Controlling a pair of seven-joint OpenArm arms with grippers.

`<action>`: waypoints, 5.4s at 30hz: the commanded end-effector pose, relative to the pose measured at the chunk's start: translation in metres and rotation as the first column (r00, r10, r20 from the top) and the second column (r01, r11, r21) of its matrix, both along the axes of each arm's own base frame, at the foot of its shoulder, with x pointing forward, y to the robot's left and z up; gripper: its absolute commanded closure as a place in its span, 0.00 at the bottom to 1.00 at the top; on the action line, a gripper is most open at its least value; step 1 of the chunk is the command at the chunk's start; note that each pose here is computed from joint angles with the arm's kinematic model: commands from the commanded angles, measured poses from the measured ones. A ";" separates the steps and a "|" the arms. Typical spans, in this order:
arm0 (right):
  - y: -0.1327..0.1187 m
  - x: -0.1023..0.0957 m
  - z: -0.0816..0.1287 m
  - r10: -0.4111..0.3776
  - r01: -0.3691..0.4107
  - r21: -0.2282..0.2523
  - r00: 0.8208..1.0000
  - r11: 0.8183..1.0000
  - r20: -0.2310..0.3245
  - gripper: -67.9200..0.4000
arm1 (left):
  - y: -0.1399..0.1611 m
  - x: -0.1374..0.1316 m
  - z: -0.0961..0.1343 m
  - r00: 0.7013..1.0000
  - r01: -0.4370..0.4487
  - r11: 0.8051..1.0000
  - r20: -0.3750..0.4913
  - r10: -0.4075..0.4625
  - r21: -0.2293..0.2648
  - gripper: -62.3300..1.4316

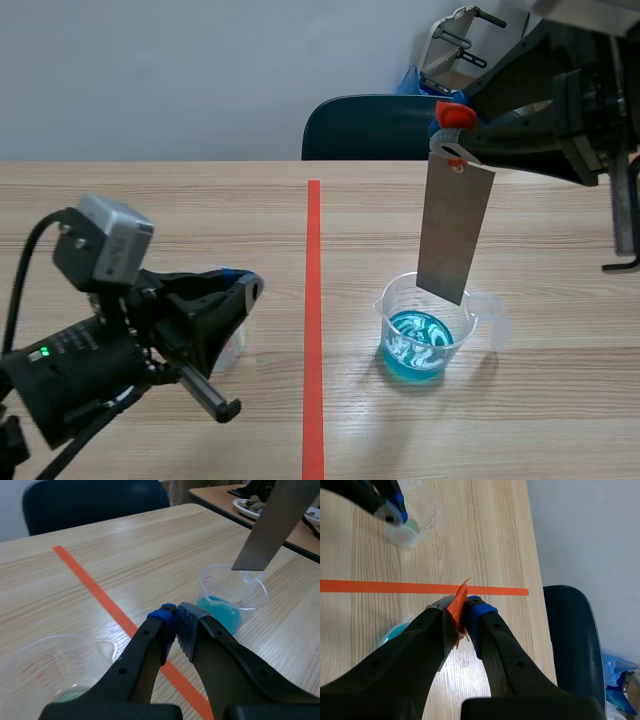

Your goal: Do the redox reaction experiment

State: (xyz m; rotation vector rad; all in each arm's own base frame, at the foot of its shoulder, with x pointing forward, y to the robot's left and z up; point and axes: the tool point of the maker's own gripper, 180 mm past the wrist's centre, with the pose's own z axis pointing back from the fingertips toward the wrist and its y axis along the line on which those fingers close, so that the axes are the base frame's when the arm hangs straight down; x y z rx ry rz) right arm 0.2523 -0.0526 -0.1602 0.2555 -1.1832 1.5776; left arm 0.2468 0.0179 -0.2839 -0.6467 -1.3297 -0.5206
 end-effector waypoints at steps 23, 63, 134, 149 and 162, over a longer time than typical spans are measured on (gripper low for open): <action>0.004 0.000 0.009 0.014 -0.014 0.015 1.000 1.000 0.025 0.98 | -0.091 0.037 -0.030 0.994 0.106 0.993 0.033 -0.105 -0.047 0.94; 0.004 0.000 0.009 0.014 -0.014 0.015 1.000 1.000 0.025 0.98 | -0.065 -0.014 -0.035 0.991 0.131 0.991 0.039 -0.131 0.013 0.94; 0.005 -0.001 0.010 0.020 -0.021 0.025 0.999 0.999 0.026 0.98 | -0.035 -0.069 -0.001 0.990 0.133 0.991 0.052 -0.132 -0.025 0.00; 0.005 -0.001 0.010 0.020 -0.021 0.025 0.999 0.999 0.026 0.98 | -0.036 -0.069 -0.002 0.990 0.134 0.991 0.052 -0.132 -0.025 0.00; 0.005 -0.001 0.010 0.020 -0.020 0.025 0.999 0.999 0.026 0.98 | -0.036 -0.070 -0.002 0.990 0.135 0.991 0.051 -0.133 -0.025 0.00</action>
